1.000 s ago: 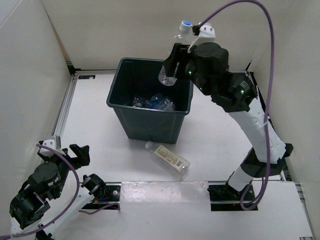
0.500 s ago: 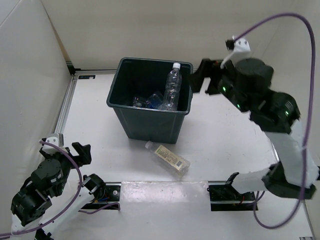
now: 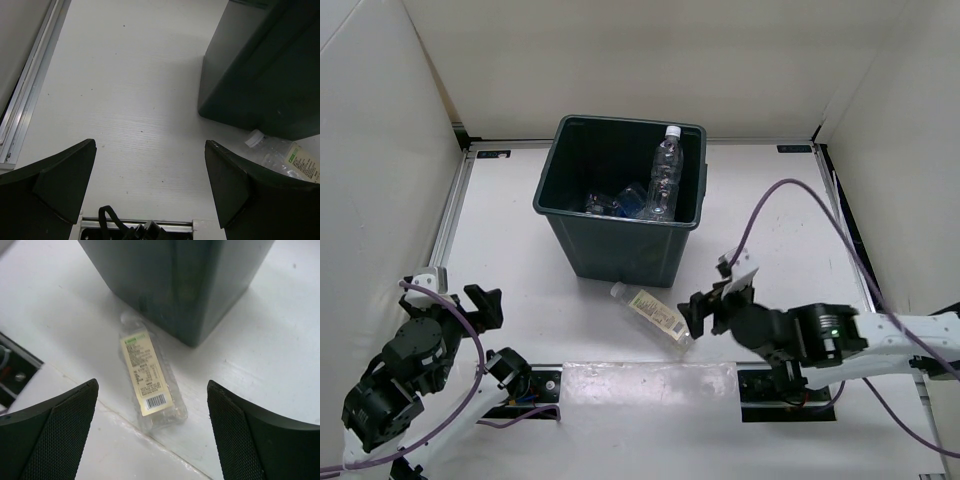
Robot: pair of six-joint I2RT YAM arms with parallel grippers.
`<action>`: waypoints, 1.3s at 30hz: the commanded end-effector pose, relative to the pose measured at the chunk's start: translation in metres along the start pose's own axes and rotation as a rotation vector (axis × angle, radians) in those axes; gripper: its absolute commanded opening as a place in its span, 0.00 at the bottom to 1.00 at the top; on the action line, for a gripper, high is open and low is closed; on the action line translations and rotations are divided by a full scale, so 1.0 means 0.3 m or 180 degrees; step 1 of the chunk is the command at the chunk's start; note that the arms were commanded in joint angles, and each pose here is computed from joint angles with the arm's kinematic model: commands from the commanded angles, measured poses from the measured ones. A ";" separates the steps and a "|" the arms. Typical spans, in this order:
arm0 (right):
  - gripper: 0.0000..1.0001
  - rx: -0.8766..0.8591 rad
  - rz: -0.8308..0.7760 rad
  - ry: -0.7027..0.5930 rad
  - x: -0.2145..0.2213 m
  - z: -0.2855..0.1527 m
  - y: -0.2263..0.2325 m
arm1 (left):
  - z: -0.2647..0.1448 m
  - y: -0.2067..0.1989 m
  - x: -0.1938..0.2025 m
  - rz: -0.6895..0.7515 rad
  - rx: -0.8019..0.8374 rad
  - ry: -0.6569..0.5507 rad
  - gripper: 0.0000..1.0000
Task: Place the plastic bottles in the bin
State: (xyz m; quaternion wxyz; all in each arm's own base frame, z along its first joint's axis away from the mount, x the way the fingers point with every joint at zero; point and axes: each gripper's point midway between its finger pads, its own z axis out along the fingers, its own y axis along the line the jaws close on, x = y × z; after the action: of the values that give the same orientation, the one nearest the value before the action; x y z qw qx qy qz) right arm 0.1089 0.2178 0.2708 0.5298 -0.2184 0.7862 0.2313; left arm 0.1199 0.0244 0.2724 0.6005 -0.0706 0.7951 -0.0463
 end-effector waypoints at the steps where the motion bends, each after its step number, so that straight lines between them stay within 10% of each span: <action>1: 0.90 0.0297 0.0595 -0.0258 0.011 0.041 0.004 | 0.011 -0.008 -0.004 0.0042 -0.0019 0.0030 1.00; 28: 0.90 0.0224 0.0498 0.1070 0.551 0.376 0.075 | 0.011 -0.007 -0.004 0.0039 -0.0037 0.0050 1.00; 39: 0.85 0.0982 0.0057 0.1655 0.760 0.356 0.098 | 0.009 -0.006 -0.004 0.0037 -0.0031 0.0035 1.00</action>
State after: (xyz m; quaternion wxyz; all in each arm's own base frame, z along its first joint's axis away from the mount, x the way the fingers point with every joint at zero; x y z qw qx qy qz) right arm 0.1124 0.3095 0.0580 0.3767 -0.1739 0.9009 0.1276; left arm 0.1206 0.0240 0.2720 0.5986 -0.0698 0.7968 -0.0442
